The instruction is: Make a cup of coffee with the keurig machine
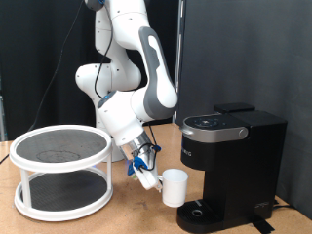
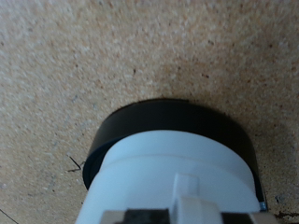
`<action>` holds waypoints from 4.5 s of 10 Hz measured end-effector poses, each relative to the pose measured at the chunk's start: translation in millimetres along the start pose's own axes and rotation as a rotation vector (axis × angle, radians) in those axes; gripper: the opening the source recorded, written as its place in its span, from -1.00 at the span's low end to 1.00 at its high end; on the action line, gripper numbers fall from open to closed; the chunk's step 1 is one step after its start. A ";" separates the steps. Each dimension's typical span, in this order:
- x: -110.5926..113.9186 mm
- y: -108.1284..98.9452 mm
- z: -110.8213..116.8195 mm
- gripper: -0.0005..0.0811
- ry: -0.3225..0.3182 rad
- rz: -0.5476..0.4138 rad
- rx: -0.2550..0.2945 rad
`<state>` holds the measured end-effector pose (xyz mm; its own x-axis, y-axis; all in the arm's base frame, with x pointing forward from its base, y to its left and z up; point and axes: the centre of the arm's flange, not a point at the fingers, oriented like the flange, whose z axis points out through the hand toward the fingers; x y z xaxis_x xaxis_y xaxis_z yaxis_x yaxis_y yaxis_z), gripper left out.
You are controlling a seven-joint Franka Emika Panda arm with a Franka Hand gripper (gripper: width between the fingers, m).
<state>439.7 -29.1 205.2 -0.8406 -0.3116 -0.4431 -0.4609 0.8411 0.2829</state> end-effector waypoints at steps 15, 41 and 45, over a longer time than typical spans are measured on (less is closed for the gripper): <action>-26.6 18.7 28.1 -0.80 -0.044 -0.031 -0.008; -23.0 14.5 -107.6 0.81 -0.218 0.009 -0.205; -48.5 38.3 -151.9 0.81 -0.256 0.031 -0.256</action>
<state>419.6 -48.9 366.7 -0.7716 -0.1399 -0.6206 -0.5200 0.7006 0.4886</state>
